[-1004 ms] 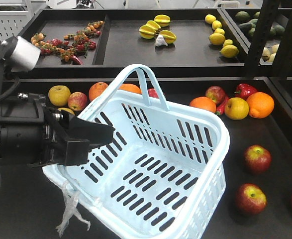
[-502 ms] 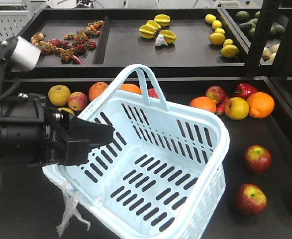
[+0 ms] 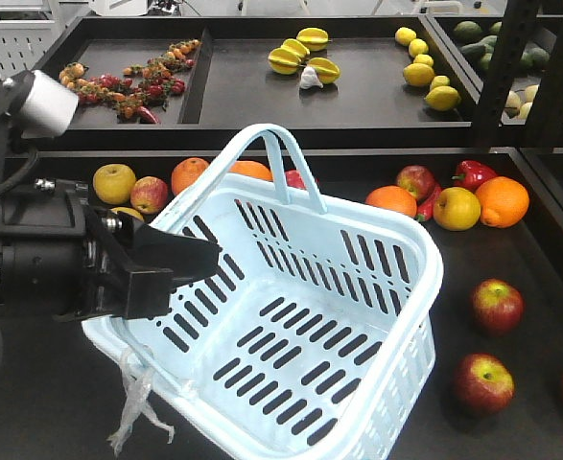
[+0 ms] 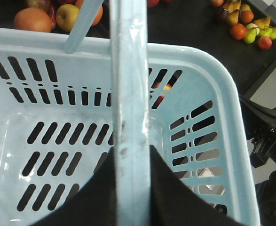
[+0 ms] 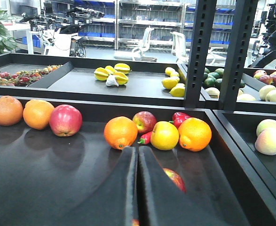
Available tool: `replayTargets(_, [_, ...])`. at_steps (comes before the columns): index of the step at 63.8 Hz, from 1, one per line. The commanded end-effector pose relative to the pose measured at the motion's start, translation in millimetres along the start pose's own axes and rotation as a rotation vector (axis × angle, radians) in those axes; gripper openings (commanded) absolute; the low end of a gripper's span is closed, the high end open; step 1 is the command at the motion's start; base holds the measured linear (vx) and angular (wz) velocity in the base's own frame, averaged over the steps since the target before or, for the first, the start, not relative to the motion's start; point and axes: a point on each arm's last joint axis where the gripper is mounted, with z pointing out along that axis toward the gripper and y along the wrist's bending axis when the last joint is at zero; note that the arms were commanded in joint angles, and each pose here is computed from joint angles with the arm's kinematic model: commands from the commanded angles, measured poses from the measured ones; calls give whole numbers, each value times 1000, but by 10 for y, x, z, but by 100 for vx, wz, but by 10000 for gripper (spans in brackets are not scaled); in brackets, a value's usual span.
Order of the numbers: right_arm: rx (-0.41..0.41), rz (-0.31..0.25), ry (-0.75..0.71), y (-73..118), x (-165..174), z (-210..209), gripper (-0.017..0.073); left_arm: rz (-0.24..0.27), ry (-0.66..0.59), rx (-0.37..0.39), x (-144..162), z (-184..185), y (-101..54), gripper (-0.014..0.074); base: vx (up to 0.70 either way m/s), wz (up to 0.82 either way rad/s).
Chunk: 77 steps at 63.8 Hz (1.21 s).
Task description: Pick three apples into basket with both arms
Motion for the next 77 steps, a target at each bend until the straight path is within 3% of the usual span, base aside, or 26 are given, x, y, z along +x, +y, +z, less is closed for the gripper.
replayTargets(1, [3, -16, -66, 2, -23, -3, -1, -17, -123, 36, -140, -123, -98, -8, 0, 0])
replayTargets(10, [3, -16, -66, 2, -23, -3, -1, -4, -138, 27, -153, -125, -90, -8, 0, 0])
replayTargets(27, [3, -16, -66, 2, -23, -3, -1, 238, -175, -81, -242, 50, 49, -8, 0, 0])
replayTargets(39, [3, -16, -66, 2, -23, -3, -1, 400, -72, -102, -278, 397, 171, -8, 0, 0])
replayTargets(54, [3, -16, -66, 2, -23, -3, -1, 567, 22, -55, -620, 801, 162, -8, 0, 0])
replayTargets(70, [3, -16, -66, 2, -23, -3, -1, 740, 201, 72, -854, 1252, 164, -8, 0, 0])
replayTargets(77, [3, -16, -66, 2, -23, -3, -1, 793, 271, 122, -882, 1451, 208, -8, 0, 0])
